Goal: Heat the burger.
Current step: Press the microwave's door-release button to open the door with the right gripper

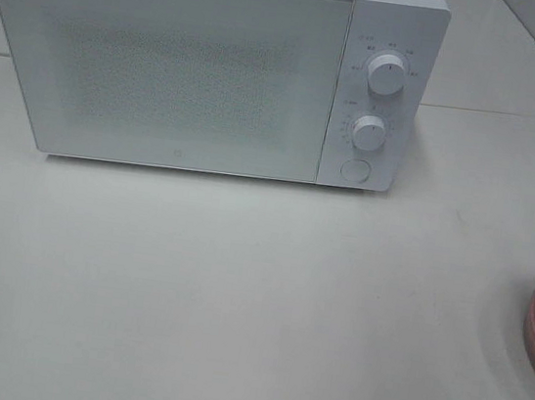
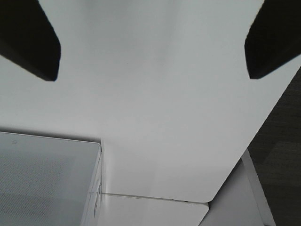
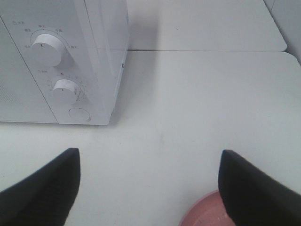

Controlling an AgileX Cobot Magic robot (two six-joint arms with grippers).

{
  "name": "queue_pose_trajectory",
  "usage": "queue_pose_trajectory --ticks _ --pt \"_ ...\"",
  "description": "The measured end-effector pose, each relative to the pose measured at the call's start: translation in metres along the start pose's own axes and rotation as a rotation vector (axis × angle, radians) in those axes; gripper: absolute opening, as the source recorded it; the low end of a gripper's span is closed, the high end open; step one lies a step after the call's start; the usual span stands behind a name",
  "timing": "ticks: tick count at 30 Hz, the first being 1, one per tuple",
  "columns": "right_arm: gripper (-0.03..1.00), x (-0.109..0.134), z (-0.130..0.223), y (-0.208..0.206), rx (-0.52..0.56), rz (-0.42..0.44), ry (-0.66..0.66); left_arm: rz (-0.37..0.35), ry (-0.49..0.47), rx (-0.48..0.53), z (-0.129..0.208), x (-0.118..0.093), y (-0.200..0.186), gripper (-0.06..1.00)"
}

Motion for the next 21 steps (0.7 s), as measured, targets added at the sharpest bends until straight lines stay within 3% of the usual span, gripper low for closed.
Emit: queue_pose_trajectory --ticks 9,14,21 --pt "0.77 0.010 0.005 0.027 -0.073 -0.054 -0.005 0.000 0.000 0.000 0.000 0.000 0.000 0.99" --pt "0.77 0.019 -0.006 0.045 -0.181 -0.100 -0.025 0.000 0.000 0.000 0.000 0.000 0.000 0.99" --pt "0.77 0.015 -0.008 0.060 -0.243 -0.078 -0.038 0.000 0.000 0.000 0.000 0.000 0.000 0.99"
Point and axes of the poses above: a point on each arm's last joint axis where the gripper is mounted, y pointing out along that axis toward the gripper, x along the wrist's bending axis when the last joint is at zero, z = x × y, the point moved 10 cm from there along y, pointing out along that axis toward the gripper, and after that the axes turned 3 degrees about y, right-handed, at the moved point
